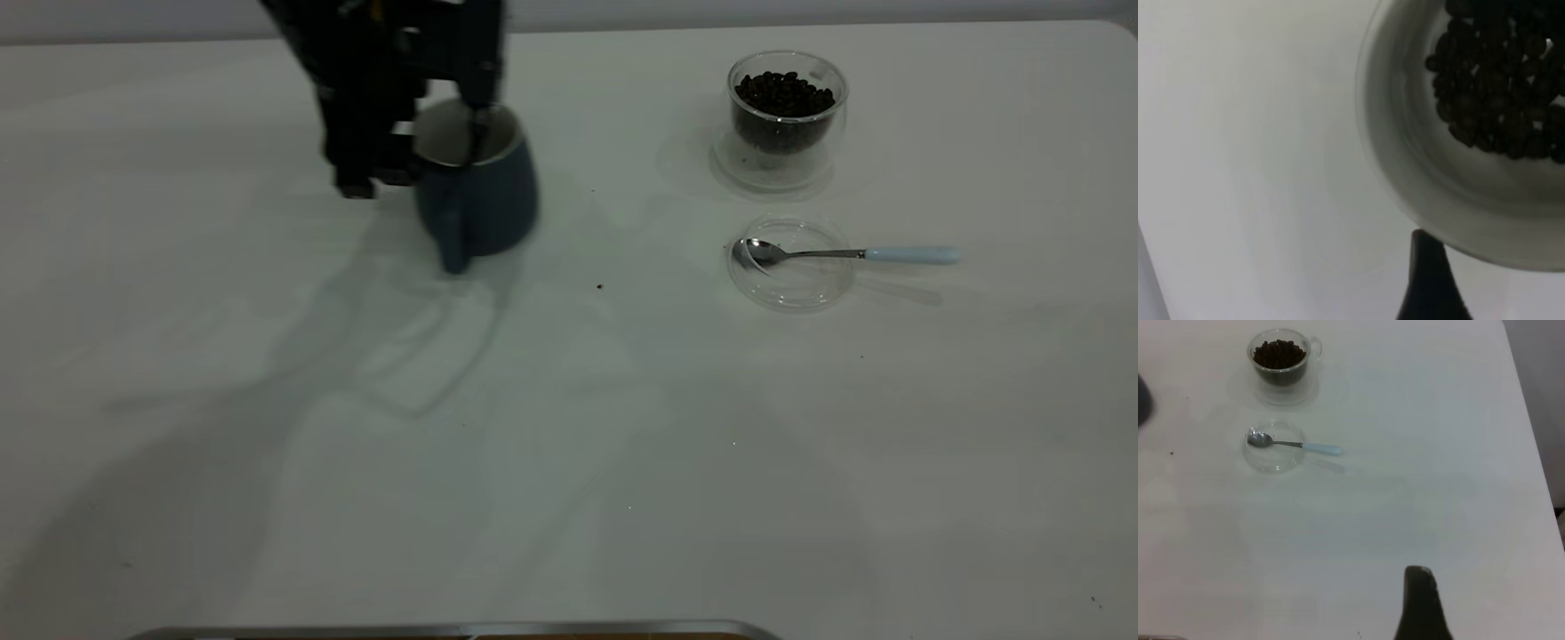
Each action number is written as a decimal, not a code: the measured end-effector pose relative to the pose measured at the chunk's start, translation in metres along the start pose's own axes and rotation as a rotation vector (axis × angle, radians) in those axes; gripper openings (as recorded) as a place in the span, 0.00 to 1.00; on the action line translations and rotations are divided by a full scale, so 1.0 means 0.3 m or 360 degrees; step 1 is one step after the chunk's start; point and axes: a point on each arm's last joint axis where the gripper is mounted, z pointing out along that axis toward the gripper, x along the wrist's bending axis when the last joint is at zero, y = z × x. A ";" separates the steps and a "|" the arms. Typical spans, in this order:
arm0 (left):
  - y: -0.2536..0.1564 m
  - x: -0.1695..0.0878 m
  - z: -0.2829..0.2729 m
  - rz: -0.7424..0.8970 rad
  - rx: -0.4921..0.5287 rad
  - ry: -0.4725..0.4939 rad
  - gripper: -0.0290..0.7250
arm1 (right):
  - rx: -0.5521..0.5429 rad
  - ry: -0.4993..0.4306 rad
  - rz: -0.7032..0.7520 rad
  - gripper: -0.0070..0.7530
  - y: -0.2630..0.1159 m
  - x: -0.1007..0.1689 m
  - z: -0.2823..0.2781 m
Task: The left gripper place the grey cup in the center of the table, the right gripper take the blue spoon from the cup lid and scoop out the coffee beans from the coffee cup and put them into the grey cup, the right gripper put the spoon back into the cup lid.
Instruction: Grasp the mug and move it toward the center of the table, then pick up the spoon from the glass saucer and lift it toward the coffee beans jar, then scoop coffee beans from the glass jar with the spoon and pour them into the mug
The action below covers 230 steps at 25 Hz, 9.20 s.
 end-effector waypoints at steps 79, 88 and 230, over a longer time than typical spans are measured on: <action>-0.487 -1.012 -1.283 -0.2196 -0.0544 0.0441 0.79 | 0.0000 0.0000 0.0002 0.75 0.000 0.000 0.000; -0.485 -1.023 -1.286 -0.2258 -0.0528 0.0506 0.79 | 0.0000 0.0000 0.0002 0.75 0.000 0.000 0.000; -0.485 -1.023 -1.286 -0.2259 -0.0528 0.0506 0.79 | 0.0445 0.0835 0.0664 0.15 0.197 -0.070 1.380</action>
